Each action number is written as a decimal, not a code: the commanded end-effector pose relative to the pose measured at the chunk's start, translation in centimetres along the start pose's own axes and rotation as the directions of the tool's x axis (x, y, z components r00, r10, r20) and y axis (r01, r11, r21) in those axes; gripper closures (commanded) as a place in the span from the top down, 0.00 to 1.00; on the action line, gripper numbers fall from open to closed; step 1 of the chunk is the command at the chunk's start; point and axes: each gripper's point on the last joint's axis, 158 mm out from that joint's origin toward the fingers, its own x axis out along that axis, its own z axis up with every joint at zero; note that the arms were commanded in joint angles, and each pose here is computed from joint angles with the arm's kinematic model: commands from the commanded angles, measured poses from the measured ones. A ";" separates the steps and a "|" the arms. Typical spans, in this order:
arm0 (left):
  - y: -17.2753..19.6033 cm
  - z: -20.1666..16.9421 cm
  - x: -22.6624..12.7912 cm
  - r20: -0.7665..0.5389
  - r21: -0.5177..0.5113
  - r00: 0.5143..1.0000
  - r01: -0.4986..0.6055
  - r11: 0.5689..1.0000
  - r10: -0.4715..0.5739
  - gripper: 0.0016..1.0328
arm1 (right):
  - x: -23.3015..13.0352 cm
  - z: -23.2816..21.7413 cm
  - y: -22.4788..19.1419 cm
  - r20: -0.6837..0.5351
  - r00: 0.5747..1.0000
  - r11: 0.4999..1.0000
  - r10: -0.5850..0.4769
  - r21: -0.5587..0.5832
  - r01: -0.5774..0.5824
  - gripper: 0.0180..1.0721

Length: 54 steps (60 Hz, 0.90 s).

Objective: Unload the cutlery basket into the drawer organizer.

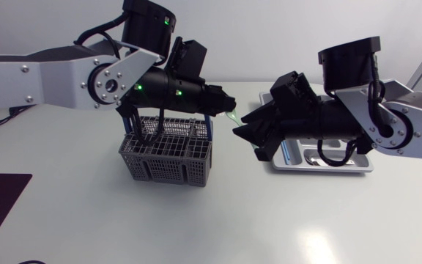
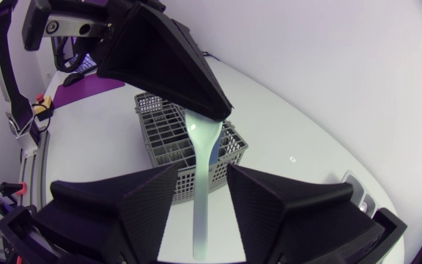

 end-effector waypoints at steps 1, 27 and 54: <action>-0.3 0.0 0.4 -0.003 -0.026 1.000 0.018 1.000 -0.018 0.04 | 0.4 0.7 0.0 0.011 1.000 1.000 -0.008 0.007 0.008 0.31; -0.2 0.1 0.1 0.002 -0.030 1.000 0.015 0.999 -0.015 0.04 | 0.7 0.3 0.5 -0.007 1.000 1.000 -0.015 -0.017 0.015 0.09; 0.0 0.6 -0.5 0.015 -0.040 1.000 0.012 0.999 -0.012 0.54 | 0.7 0.0 1.5 -0.010 1.000 0.999 0.004 -0.035 -0.004 0.07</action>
